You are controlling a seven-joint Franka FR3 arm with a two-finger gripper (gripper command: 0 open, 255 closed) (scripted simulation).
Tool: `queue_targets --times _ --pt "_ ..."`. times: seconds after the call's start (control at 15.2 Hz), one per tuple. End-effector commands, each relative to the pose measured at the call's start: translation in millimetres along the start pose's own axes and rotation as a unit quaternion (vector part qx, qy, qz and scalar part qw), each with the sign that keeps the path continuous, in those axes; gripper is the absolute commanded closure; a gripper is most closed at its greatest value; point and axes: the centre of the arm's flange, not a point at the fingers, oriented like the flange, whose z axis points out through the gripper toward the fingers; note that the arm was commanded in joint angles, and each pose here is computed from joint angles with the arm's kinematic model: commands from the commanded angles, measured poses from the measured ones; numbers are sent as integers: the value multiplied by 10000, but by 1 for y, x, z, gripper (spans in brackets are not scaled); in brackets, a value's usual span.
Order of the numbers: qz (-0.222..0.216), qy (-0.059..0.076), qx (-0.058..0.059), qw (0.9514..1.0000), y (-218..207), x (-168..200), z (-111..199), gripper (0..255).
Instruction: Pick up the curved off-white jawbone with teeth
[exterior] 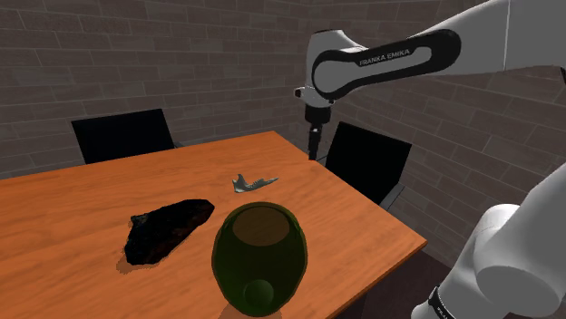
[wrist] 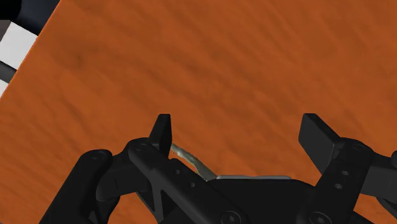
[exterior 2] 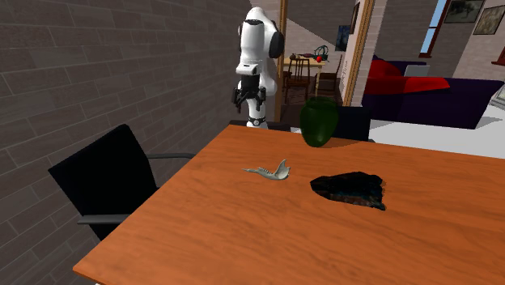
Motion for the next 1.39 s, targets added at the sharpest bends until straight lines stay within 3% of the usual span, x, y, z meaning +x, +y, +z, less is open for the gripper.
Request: queue_targets --times 0.0,0.2,0.46,0.79,1.12,1.19,1.32 --pt "-390 -58 -4 9992 10 23 13 0" --pt "-947 -139 -10 9954 18 59 33 0" --pt "-1684 -246 -17 9854 24 106 61 0" --pt "-2591 -379 -26 9651 21 165 97 0" --pt "-3476 -508 -35 9363 7 222 134 0" --pt "-3577 -522 -36 9324 5 228 139 0" --pt "-3577 -522 -36 9324 4 228 149 0"
